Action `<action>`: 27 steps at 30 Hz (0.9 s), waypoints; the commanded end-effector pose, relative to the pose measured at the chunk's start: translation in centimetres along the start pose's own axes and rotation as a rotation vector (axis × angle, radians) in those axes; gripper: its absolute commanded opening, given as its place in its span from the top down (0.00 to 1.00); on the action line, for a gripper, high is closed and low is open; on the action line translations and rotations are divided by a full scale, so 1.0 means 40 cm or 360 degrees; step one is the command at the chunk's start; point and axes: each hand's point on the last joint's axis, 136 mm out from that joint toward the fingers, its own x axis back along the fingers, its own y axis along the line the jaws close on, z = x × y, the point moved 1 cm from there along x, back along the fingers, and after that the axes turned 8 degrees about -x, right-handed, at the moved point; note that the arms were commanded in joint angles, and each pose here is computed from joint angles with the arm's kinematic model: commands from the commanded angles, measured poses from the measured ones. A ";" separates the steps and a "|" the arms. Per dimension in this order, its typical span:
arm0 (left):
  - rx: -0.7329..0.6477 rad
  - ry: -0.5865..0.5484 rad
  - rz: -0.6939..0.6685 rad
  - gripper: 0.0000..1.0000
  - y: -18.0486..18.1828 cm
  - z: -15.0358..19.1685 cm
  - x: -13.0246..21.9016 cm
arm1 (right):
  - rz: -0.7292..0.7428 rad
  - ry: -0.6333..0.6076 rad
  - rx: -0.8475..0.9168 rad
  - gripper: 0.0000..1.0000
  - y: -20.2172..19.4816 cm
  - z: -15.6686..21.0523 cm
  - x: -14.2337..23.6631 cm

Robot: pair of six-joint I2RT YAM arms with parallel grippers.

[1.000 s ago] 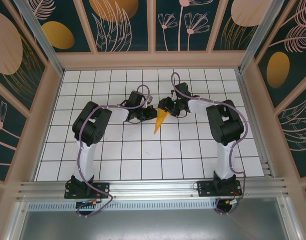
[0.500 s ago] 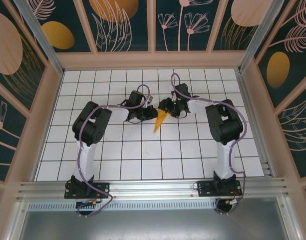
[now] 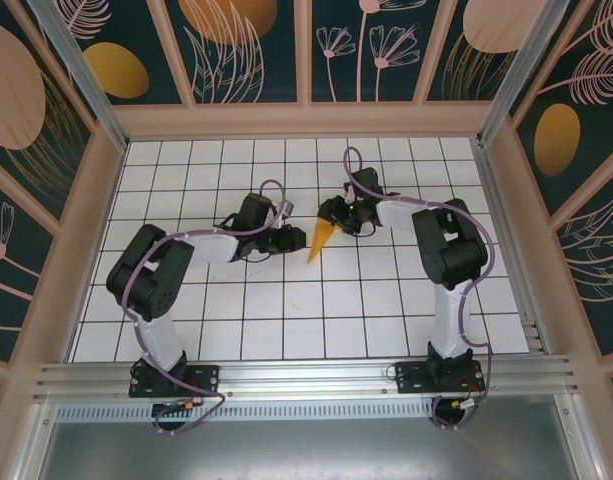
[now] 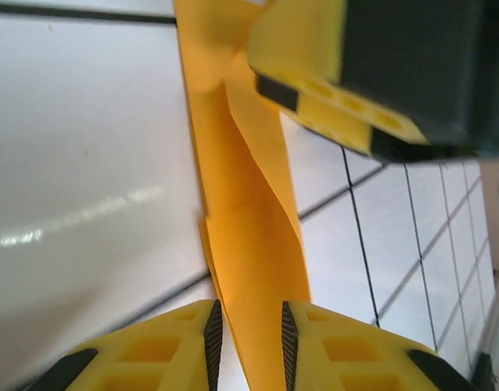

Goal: Fold a paper plane with a square sheet of paper (fold left side to right side)
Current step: Fold the wing for the fifth time at the center of the table.

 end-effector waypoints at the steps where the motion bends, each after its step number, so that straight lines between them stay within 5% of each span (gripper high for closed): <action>1: -0.0078 -0.0014 0.0184 0.72 -0.088 -0.001 0.013 | 0.0220 0.0039 -0.0108 0.48 -0.122 0.026 -0.024; 8: -0.0139 0.0047 0.0327 0.73 -0.167 -0.013 -0.047 | 0.0227 0.0039 -0.0107 0.47 -0.121 0.027 -0.022; 27: -0.0124 0.0168 0.0071 0.72 -0.049 0.003 -0.143 | 0.0241 0.0043 -0.0096 0.47 -0.123 0.029 -0.021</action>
